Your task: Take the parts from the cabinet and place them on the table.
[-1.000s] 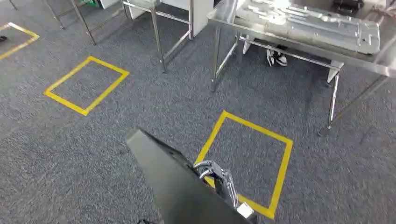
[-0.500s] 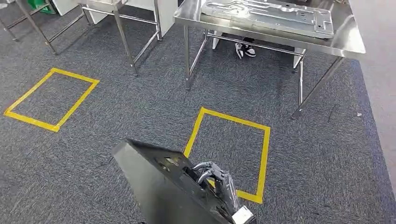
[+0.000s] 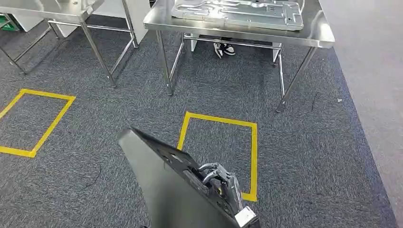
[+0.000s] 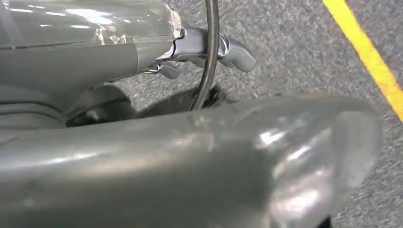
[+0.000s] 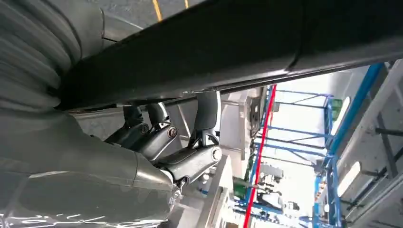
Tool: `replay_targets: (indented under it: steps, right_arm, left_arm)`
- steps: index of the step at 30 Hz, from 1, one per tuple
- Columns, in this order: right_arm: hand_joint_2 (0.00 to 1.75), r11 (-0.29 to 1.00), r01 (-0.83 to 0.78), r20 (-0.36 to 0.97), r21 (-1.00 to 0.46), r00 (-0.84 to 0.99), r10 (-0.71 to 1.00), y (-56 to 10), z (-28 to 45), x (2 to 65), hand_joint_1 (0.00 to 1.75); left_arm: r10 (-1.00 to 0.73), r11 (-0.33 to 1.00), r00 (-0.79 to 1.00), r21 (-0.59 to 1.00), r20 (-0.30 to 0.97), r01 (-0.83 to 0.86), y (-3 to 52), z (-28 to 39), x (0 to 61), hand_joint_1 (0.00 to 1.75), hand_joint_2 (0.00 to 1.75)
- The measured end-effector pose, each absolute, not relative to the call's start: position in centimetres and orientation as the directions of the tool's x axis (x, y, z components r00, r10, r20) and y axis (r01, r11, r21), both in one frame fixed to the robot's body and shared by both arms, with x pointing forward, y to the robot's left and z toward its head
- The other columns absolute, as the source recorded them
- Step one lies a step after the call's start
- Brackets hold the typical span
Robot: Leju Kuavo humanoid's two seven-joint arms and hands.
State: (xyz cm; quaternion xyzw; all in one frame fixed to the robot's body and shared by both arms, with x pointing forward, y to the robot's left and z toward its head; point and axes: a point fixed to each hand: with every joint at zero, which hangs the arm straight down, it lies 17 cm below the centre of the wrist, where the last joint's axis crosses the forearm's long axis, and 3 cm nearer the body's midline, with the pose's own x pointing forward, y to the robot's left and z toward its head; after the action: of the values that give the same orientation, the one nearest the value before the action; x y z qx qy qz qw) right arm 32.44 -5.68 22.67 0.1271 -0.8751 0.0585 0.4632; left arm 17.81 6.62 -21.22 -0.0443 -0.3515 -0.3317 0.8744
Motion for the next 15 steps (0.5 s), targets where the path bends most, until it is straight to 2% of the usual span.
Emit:
replay_targets:
  steps: [15]
  right_arm:
    - [1.75, 0.976, -0.205, 0.805, -0.067, -0.590, -0.068, -6.03, 23.61, 32.63, 1.75]
  left_arm:
    - [-0.533, 0.778, 0.542, 0.125, 0.650, 0.615, 5.99, -21.10, 17.46, 0.00, 0.00]
